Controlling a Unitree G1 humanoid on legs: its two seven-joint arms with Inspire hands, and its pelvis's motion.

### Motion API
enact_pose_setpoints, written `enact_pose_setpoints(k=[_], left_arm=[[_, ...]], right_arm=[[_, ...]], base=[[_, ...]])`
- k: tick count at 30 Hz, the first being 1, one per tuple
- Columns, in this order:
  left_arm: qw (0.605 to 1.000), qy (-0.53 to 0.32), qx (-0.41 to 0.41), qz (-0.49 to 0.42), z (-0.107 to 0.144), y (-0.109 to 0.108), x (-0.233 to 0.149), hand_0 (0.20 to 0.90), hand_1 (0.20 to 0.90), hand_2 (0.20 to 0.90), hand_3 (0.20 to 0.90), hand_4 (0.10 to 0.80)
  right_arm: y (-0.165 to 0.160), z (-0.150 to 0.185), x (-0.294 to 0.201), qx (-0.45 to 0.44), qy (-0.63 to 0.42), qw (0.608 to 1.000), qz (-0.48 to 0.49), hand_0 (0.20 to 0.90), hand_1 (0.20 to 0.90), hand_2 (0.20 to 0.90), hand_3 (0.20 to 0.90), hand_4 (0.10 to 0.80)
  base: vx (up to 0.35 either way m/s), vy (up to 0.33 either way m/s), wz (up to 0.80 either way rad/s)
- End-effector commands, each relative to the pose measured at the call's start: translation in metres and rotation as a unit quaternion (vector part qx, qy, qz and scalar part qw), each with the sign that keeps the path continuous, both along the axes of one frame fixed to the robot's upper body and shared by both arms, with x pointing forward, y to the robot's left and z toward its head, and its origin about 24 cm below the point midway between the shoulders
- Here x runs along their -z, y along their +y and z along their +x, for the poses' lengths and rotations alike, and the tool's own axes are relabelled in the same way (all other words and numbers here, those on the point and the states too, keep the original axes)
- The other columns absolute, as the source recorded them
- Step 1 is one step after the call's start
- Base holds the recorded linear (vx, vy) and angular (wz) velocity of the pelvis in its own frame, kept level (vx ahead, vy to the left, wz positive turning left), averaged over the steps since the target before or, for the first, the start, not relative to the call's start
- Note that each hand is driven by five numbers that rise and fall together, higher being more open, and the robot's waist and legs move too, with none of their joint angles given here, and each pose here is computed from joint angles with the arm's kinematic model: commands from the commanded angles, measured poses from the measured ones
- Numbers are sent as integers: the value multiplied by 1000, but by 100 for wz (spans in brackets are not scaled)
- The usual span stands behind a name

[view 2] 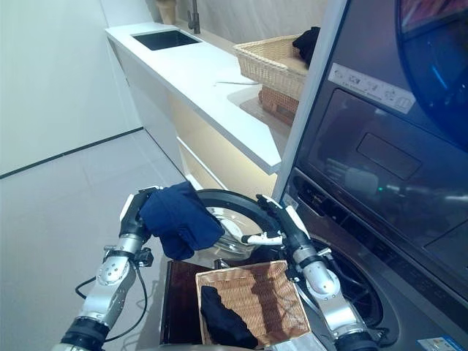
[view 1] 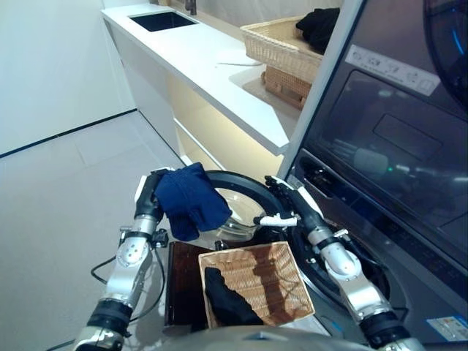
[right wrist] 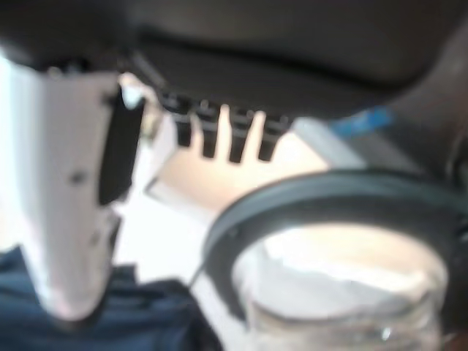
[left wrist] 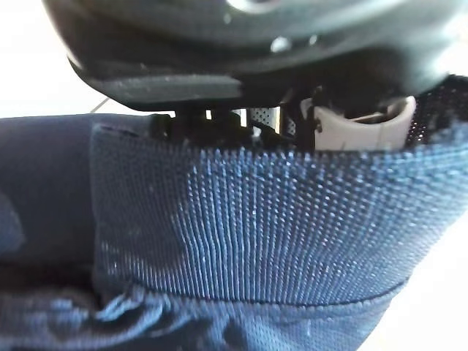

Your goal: Pick up the clothes and place them into the washing machine

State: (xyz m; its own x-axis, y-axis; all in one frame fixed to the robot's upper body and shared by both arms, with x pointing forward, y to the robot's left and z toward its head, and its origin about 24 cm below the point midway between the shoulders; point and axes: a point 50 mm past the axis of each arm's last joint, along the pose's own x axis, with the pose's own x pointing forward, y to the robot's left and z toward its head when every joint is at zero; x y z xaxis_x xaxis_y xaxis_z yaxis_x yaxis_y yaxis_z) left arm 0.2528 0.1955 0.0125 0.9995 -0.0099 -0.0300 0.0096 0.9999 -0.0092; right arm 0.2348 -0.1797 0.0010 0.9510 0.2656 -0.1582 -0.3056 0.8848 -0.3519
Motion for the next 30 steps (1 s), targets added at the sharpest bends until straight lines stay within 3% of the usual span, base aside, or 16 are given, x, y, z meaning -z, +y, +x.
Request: enact_pose_setpoints(k=[1,22,30], left_arm=[[987,-147,51,-26,37,-22,-58,200,200,200,200,300],[966,-129,175,-142,46,-76,-58,200,200,200,200,300],[956,-124,198,-179,46,-86,-58,200,200,200,200,300]], right_arm=[[12,31,-42,-25,-109,992,55,900,900,900,900,800],[72,49,-12,-96,21,976,196,900,900,900,900,800],[89,53,-13,-123,32,971,200,900,900,900,900,800]], base=[[0,0,0],[1,-1,0],[0,0,0]])
